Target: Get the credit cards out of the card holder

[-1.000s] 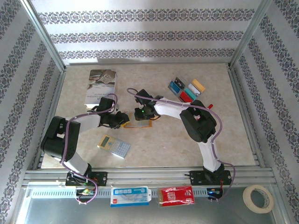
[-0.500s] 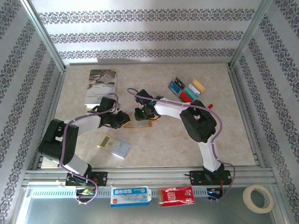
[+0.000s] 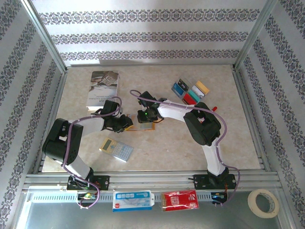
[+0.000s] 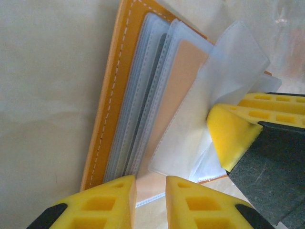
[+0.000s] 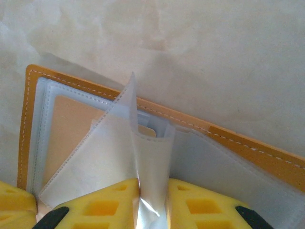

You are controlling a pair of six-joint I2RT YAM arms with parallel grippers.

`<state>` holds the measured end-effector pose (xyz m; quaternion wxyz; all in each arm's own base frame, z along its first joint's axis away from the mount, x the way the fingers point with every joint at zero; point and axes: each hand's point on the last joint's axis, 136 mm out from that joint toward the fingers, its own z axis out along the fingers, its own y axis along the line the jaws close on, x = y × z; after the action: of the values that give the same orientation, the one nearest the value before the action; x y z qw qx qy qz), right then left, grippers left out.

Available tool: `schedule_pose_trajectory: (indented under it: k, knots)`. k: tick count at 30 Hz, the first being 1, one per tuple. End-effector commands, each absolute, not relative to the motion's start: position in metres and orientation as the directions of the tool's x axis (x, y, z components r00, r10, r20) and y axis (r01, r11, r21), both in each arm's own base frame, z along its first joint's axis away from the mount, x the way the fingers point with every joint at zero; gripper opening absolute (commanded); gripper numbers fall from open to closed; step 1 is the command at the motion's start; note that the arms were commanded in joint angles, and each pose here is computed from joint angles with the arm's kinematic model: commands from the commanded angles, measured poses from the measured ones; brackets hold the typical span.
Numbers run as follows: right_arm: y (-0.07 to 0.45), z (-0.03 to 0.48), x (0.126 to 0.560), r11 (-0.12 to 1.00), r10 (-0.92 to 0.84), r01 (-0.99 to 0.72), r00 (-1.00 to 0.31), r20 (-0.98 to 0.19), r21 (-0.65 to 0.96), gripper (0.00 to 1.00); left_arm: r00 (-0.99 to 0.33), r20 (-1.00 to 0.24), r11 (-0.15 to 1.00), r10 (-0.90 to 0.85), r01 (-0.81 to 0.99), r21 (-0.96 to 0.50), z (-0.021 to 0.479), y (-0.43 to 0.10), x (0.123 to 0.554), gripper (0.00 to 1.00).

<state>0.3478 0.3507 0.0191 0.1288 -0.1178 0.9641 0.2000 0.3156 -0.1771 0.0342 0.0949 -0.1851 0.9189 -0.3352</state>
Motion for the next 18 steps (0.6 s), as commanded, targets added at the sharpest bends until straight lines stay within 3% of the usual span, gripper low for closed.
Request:
schedule_pose_trajectory:
  k: [1, 18]
  knots:
    - [0.336, 0.003, 0.34, 0.911, -0.167, -0.245, -0.955, -0.244, 0.333, 0.25, -0.921, -0.055, 0.691, -0.386, -0.249, -0.678, 0.039, -0.189, 0.324, 0.25]
    - [0.337, 0.004, 0.339, 0.906, -0.159, -0.24, -0.956, -0.245, 0.35, 0.22, -0.92, -0.088, 0.708, -0.382, -0.23, -0.667, 0.045, -0.192, 0.336, 0.21]
